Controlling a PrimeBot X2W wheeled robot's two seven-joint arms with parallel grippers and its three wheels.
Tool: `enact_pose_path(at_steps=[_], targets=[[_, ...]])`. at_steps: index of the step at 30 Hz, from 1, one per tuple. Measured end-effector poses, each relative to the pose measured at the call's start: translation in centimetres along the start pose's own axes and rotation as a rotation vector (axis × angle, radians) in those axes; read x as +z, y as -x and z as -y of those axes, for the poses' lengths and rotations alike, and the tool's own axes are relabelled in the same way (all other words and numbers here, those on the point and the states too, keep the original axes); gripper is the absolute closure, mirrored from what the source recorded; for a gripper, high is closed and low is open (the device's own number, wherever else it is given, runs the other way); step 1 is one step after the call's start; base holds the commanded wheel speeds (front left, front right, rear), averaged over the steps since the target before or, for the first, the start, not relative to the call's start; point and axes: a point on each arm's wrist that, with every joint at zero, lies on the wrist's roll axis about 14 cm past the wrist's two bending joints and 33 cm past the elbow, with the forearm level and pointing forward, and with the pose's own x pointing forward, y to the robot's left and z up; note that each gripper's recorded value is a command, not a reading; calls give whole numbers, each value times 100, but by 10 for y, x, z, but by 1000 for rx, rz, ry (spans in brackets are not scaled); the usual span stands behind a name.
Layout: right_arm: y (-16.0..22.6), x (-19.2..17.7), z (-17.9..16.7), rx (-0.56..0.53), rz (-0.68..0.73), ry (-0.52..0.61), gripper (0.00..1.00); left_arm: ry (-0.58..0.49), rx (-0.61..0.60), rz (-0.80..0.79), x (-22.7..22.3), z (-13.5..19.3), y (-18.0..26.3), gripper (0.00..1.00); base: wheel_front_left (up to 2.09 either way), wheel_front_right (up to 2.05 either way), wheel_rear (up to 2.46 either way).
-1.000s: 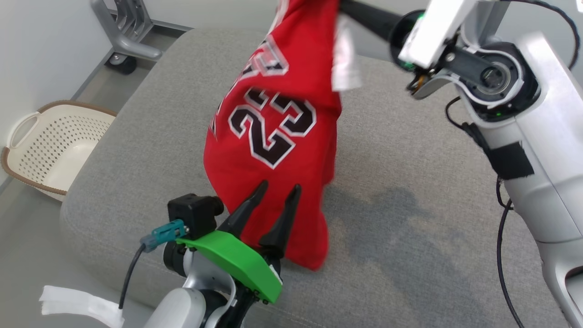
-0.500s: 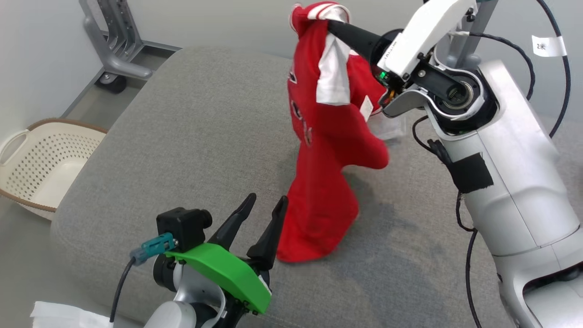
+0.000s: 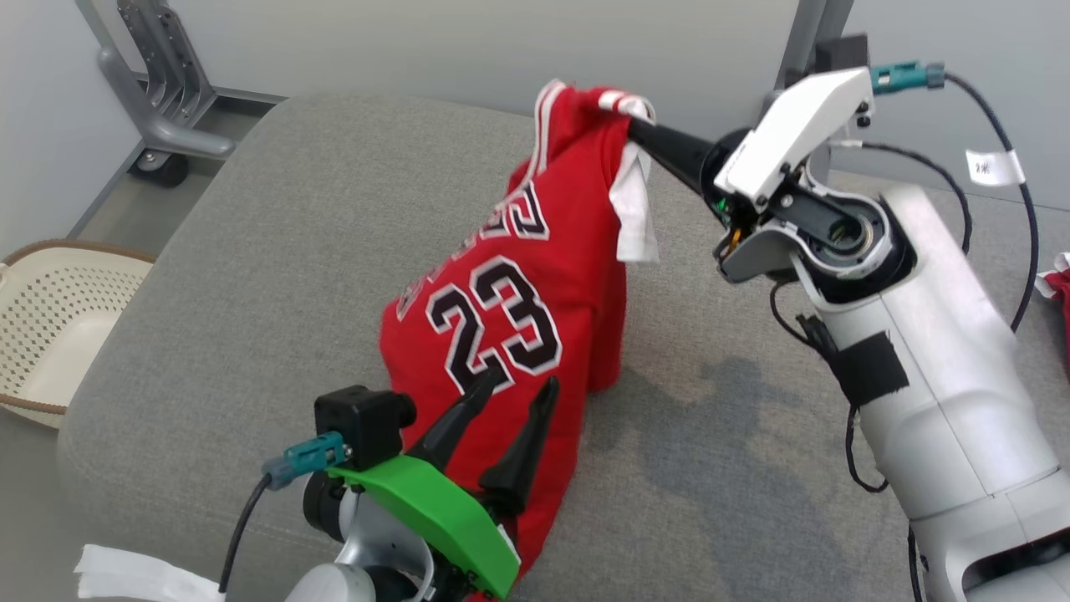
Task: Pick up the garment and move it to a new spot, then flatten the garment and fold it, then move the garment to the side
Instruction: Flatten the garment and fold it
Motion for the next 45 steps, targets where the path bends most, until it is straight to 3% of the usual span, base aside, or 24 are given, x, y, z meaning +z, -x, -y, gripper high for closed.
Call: enact_pose_path(at_steps=[2, 10, 19, 27, 35, 45], targets=[[-2, -13, 20, -41, -18, -38, 100, 10, -8, -21, -5, 3, 0, 0, 0, 0, 0], [-19, -37, 30, -47, -63, -83, 100, 33, 9, -52, -13, 0, 2, 0, 0, 0, 0], [-42, -55, 78, -181, -75, -86, 100, 98, 79, -190, -58, -19, 1, 0, 0, 0, 0], [-55, -29, 100, -248, 41, -62, 100, -29, 157, -322, -99, -50, -6, 0, 0, 0, 0], [-53, -18, 104, -273, 81, -40, 100, -94, 121, -445, -139, -49, 0, 0, 0, 0, 0], [-44, -16, 119, -294, 85, -68, 100, -228, 34, -460, -148, -47, -24, 0, 0, 0, 0]])
